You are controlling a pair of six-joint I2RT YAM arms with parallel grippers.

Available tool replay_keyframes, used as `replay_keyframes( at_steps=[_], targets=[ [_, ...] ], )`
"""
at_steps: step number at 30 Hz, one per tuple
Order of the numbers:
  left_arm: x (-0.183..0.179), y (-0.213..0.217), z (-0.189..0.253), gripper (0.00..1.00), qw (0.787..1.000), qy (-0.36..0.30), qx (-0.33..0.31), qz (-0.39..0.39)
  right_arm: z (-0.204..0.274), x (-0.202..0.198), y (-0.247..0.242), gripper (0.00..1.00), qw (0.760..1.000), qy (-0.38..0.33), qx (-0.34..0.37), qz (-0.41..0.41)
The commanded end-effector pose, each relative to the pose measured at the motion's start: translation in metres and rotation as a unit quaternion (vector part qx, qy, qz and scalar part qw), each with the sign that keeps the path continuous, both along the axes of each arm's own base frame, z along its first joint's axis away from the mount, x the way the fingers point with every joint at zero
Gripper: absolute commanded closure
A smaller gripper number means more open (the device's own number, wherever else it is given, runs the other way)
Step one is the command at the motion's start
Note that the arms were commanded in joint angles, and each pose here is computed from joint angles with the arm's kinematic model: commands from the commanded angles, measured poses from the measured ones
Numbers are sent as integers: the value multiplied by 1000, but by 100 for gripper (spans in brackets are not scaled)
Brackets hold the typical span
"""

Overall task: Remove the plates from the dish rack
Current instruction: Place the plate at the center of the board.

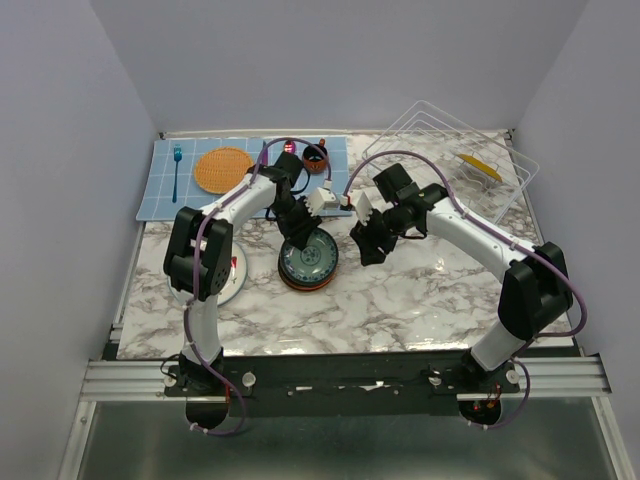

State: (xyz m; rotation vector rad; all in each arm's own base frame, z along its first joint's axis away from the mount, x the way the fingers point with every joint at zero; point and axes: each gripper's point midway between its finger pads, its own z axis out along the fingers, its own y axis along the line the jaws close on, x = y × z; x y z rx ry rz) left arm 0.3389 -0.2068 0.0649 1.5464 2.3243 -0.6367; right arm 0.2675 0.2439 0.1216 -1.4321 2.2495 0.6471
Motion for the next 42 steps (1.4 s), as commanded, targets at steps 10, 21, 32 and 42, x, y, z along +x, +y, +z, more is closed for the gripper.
replay_keyframes(
  at_steps=[10, 21, 32, 42],
  targets=[
    [15, 27, -24, 47, 995, -48, 86, -3, 4, -3, 3, 40, 1000, -7, 9, 2],
    [20, 35, -15, 44, 993, -64, 104, 0, 3, -4, 5, 40, 1000, -1, 13, 4],
    [21, 37, -4, 35, 991, -78, 105, 9, -1, -6, 4, 40, 1000, 2, 12, 6],
    [13, 35, 6, 34, 991, -83, 105, 10, -3, -6, 5, 40, 1000, 3, 12, 9]
  ],
)
